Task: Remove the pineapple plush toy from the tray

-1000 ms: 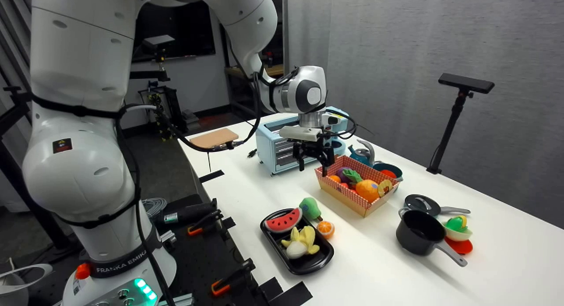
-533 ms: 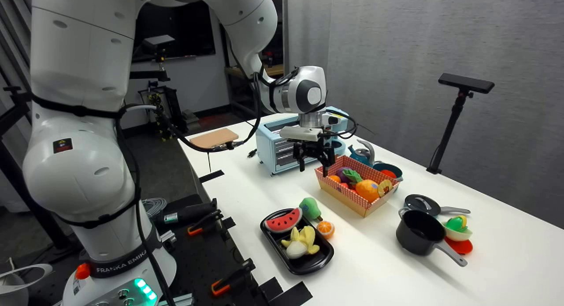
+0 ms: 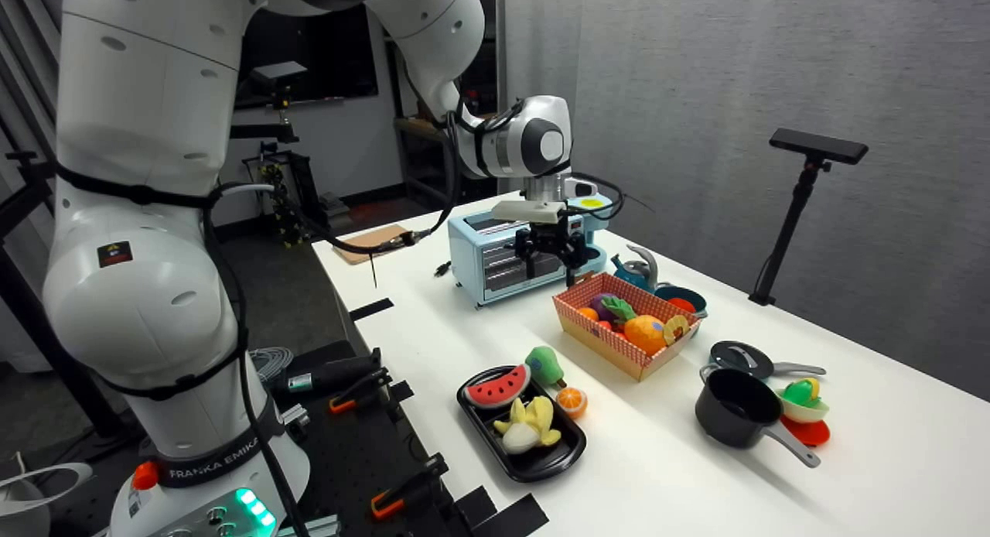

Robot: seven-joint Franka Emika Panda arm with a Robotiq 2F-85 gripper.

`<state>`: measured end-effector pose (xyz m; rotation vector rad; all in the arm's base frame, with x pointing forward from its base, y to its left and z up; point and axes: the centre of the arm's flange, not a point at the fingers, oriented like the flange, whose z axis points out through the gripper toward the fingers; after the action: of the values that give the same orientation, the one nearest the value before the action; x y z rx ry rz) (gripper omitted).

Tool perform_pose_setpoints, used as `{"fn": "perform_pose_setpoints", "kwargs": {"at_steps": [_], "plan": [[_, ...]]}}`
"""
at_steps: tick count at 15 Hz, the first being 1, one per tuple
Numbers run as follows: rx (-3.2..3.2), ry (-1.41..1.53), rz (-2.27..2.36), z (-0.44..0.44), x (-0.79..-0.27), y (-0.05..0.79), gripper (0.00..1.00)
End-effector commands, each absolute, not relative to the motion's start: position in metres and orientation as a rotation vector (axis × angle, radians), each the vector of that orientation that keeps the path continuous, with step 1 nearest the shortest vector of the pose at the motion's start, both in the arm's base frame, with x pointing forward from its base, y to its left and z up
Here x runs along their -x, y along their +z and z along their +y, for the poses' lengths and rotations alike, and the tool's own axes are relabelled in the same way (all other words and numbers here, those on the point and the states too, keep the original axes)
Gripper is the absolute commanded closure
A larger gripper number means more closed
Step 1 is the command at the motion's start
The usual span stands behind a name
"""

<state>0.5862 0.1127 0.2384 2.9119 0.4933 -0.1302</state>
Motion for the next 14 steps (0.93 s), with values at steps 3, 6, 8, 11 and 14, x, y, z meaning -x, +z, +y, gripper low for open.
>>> {"fn": "perform_pose_setpoints", "kwargs": {"at_steps": [3, 6, 8, 11, 14], "plan": [[-2.935, -0.097, 0.477, 0.163, -0.652, 0.288, 0.0], [-2.958, -0.049, 0.466, 0.172, -0.674, 0.302, 0.0], [-2.994, -0.019, 0.439, 0.169, -0.689, 0.306, 0.0], [-3.046, 0.039, 0.375, 0.16, -0.706, 0.311, 0.0], [-3.08, 0.093, 0.314, 0.149, -0.719, 0.315, 0.0]]}}
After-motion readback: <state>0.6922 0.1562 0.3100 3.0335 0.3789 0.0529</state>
